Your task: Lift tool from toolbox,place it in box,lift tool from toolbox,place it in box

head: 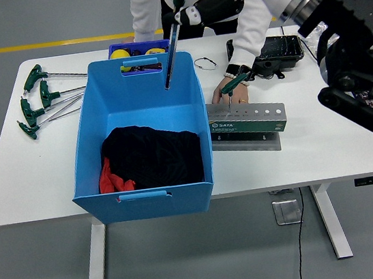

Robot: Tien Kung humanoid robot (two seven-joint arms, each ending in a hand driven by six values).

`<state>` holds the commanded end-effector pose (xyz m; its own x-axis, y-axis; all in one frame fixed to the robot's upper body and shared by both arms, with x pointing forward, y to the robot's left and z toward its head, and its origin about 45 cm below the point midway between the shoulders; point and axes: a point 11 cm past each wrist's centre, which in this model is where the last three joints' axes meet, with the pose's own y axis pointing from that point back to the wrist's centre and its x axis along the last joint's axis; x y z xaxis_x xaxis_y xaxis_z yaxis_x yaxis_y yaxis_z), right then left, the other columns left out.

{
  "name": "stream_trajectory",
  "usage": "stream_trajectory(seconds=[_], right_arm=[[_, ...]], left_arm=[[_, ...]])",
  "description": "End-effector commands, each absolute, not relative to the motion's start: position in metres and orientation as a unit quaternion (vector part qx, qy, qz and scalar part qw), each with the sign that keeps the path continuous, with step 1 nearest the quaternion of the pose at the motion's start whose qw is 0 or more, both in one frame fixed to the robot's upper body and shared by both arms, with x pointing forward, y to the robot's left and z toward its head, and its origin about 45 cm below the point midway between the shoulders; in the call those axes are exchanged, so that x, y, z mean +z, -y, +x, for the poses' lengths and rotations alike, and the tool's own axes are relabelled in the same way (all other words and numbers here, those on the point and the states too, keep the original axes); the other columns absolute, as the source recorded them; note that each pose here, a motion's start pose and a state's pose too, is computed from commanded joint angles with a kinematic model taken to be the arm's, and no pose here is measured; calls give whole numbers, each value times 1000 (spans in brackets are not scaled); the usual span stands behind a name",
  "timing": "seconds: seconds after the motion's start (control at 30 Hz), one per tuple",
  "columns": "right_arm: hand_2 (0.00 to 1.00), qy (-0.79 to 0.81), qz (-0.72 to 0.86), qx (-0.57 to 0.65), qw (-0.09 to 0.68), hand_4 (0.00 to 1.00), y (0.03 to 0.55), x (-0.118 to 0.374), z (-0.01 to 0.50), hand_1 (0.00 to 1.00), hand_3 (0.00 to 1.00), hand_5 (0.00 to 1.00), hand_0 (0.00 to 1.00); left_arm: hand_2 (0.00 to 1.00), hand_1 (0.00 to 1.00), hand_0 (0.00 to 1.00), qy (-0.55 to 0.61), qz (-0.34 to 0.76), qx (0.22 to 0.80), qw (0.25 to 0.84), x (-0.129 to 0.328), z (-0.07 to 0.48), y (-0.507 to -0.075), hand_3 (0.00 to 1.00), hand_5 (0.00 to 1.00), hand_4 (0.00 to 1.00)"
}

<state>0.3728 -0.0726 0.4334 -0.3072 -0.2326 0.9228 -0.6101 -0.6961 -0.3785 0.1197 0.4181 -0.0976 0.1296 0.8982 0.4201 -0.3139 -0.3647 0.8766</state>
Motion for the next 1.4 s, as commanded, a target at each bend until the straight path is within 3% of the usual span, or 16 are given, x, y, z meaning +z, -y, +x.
stream_trajectory(seconds=[0.33, 0.63, 0.67, 0.83, 0.87, 1.03, 1.07, 1.4], right_arm=[[17, 258, 603, 726, 204, 987, 32, 339, 364, 2, 4, 509, 2], [68, 226, 590, 732, 253, 981, 32, 312, 374, 2, 51, 513, 49], [347, 224, 587, 735, 254, 998, 32, 312, 374, 234, 407, 520, 368], [347, 225, 579, 743, 249, 998, 29, 315, 375, 234, 407, 520, 368], [509, 225, 580, 743, 248, 998, 28, 315, 375, 425, 481, 517, 525], [509, 221, 583, 742, 247, 998, 24, 314, 375, 425, 481, 517, 525], [558, 220, 583, 742, 247, 998, 23, 313, 375, 498, 492, 523, 563], [576, 215, 590, 731, 266, 998, 30, 303, 379, 516, 496, 530, 586]], left_arm=[[734, 760, 745, -256, 561, 609, 498, -96, 124, -419, 674, 628, 693], [733, 755, 743, -253, 564, 607, 498, -96, 125, -420, 671, 628, 694], [732, 756, 742, -253, 565, 607, 498, -96, 124, -420, 670, 625, 692], [732, 756, 742, -253, 567, 605, 498, -96, 124, -420, 670, 625, 692], [731, 755, 741, -253, 568, 605, 498, -96, 124, -421, 671, 626, 692], [731, 755, 741, -253, 569, 604, 497, -95, 124, -422, 671, 626, 692], [730, 754, 742, -252, 570, 604, 497, -95, 124, -422, 670, 628, 693], [729, 752, 740, -251, 571, 603, 496, -95, 124, -423, 670, 623, 691]])
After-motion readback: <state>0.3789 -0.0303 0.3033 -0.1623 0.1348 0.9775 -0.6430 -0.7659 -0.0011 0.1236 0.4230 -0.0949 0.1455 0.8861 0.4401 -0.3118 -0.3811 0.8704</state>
